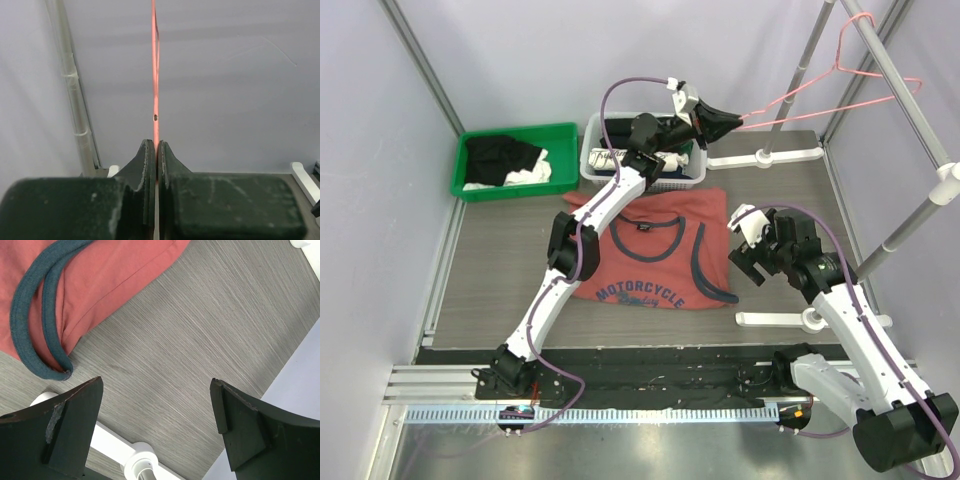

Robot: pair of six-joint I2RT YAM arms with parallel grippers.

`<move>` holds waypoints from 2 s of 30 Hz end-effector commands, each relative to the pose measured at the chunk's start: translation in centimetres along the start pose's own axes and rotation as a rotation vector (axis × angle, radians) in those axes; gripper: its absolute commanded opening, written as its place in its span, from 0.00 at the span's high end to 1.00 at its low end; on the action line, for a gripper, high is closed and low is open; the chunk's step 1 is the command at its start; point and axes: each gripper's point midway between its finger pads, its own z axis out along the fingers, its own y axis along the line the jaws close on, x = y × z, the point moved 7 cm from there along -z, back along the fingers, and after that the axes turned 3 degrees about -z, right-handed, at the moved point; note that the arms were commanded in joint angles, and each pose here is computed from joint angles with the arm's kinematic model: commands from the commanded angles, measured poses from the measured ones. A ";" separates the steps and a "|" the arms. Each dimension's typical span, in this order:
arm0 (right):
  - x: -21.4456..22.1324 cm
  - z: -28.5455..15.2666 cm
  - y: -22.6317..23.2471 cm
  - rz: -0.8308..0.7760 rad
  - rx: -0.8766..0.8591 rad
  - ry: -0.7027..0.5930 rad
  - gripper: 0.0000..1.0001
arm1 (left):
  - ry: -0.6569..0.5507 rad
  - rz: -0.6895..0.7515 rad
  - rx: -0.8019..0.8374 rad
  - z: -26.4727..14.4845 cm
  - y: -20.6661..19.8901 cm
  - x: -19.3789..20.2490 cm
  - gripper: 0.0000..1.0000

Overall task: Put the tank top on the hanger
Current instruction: Pick up the hanger from the clothesline.

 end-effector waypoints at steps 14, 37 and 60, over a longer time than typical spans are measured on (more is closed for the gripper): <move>-2.2 -1.6 -1.8 0.026 0.056 -0.060 0.04 | -0.073 0.055 0.069 2.0 -3.9 -11.6 1.00; -4.8 -2.9 -3.0 0.034 0.022 -0.116 0.01 | -0.082 0.048 0.047 -0.6 -3.1 -17.3 1.00; -10.8 -6.2 -5.7 0.016 -0.025 -0.282 0.00 | 0.222 -0.040 -0.141 -10.1 -1.1 -19.4 1.00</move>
